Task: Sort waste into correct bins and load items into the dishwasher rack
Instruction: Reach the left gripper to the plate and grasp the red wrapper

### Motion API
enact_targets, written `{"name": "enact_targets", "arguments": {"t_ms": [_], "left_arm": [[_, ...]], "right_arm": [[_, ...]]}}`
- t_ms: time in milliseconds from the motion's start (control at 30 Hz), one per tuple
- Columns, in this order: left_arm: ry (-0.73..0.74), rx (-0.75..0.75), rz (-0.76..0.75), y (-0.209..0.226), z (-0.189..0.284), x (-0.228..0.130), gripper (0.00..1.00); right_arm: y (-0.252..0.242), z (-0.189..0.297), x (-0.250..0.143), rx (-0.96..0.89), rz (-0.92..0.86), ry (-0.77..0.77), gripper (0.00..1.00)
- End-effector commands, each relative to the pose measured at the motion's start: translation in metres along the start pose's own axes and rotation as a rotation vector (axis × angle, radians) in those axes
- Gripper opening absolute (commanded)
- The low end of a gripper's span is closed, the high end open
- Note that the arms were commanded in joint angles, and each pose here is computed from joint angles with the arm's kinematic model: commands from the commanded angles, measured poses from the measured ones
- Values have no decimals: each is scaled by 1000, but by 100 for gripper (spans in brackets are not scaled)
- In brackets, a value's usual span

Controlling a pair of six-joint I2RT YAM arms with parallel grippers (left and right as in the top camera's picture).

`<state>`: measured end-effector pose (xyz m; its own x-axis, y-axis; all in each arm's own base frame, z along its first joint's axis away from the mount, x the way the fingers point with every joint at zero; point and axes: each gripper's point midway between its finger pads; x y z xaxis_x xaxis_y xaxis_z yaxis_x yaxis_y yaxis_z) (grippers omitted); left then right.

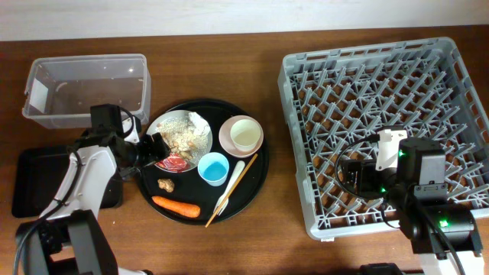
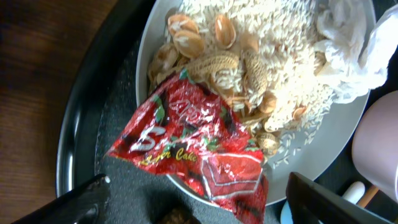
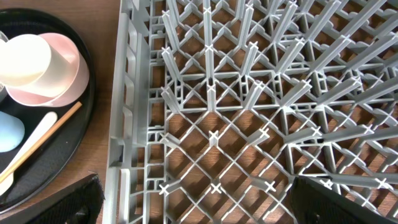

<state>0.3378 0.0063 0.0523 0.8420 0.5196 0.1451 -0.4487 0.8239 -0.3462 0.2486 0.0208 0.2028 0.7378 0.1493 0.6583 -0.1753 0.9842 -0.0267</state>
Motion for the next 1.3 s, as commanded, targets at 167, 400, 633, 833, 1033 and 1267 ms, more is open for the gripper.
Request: {"name": "enact_targets", "arguments": {"t_ms": [167,400,633,833,1033,1267], "left_arm": [[1,-15,5,-2,-9,7,80],[4,50,13,11,-9,4,76],[-43,49,2,9,-9,15,76],[-53,44,-1,8,-10,18,76],[-54,44,-1,9,-13,19,68],[-53,44,-1,9,-13,19,41]], "right_arm": [[0,5,7,-7,-4,-19,99],[0,5,7,-7,-5,-19,99],[0,5,7,-7,-5,-19,99],[0,5,7,-6,-5,-19,99],[0,5,6,-6,-5,-14,98],[0,5,5,-6,-5,-12,99]]}}
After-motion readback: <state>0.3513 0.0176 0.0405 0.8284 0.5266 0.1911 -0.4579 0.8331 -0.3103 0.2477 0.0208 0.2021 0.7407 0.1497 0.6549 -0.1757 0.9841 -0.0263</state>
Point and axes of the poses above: each gripper's point midway between its finger pads, its own z axis back along the fingers, its own y axis along the line the jaws close on, x = y × z, and after that the axes turned 9 degrees about z, right-handed
